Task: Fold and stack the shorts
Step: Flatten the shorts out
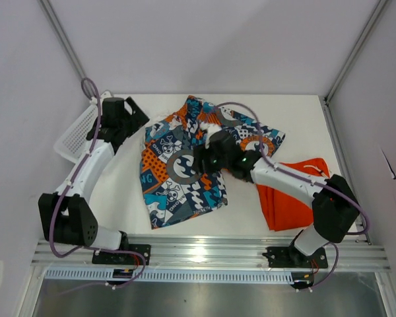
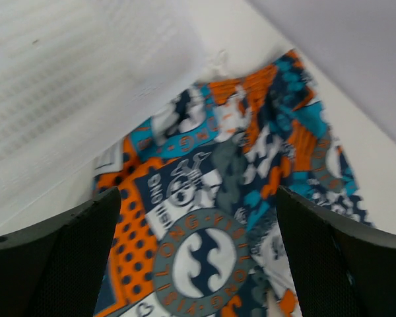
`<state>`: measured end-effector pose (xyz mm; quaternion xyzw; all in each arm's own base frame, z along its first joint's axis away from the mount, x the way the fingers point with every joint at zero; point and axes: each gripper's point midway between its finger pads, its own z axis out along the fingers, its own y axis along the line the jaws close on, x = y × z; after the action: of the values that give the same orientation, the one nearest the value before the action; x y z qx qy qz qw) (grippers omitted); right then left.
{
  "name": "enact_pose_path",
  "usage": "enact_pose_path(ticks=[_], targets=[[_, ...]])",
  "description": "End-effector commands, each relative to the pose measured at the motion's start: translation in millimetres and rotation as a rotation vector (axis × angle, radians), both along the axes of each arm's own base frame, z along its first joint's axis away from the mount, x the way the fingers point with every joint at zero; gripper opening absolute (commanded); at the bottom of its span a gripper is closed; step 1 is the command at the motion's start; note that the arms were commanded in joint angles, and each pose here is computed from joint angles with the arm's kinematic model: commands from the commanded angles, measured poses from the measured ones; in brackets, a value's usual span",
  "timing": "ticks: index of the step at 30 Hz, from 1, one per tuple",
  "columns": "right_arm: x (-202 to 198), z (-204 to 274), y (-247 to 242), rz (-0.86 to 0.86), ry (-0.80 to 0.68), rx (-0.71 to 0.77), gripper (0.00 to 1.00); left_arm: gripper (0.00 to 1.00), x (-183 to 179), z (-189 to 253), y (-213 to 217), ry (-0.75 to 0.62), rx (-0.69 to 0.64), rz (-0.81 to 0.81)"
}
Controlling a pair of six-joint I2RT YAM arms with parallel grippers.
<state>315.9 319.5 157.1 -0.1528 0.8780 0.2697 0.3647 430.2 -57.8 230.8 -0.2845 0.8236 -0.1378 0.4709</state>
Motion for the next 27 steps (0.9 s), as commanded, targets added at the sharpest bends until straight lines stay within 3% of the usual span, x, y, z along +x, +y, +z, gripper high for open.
enact_pose_path(ticks=[1,2,5,13,17,20,22,23,24,27], targets=[[-39.4,12.6,29.8,0.052,-0.091,-0.054,0.65,0.99,-32.5,2.7,5.7,0.008,0.0,-0.058],[-65.6,12.7,51.5,0.113,-0.096,-0.067,0.65,0.99,-38.2,-2.8,9.7,0.024,0.022,-0.061],[-84.0,-2.3,73.0,0.131,-0.091,-0.126,0.65,0.99,-56.2,-15.6,27.4,0.088,0.076,-0.013],[-95.7,-23.8,94.5,0.134,-0.048,-0.114,0.63,0.98,-77.7,-46.2,63.0,0.212,0.185,0.115],[-93.3,-24.0,96.9,0.126,-0.048,-0.108,0.63,0.98,-102.9,-83.7,82.7,0.311,0.152,0.261],[-93.2,-22.5,97.3,0.125,-0.05,-0.101,0.63,0.98,-116.3,-103.5,101.7,0.299,0.025,0.356],[-95.0,-23.3,96.6,0.123,-0.044,-0.098,0.63,0.97,-110.9,-94.6,107.2,0.21,-0.03,0.381],[-96.1,-25.8,94.9,0.124,-0.04,-0.101,0.63,0.97,-124.0,-117.7,104.6,0.232,-0.047,0.375],[-96.9,-28.0,93.5,0.123,-0.037,-0.104,0.63,0.97,-118.3,-101.4,105.9,0.136,-0.057,0.381],[-98.4,-31.5,87.0,0.112,-0.033,-0.106,0.64,0.98,-130.9,-113.3,112.5,0.125,-0.051,0.439]])
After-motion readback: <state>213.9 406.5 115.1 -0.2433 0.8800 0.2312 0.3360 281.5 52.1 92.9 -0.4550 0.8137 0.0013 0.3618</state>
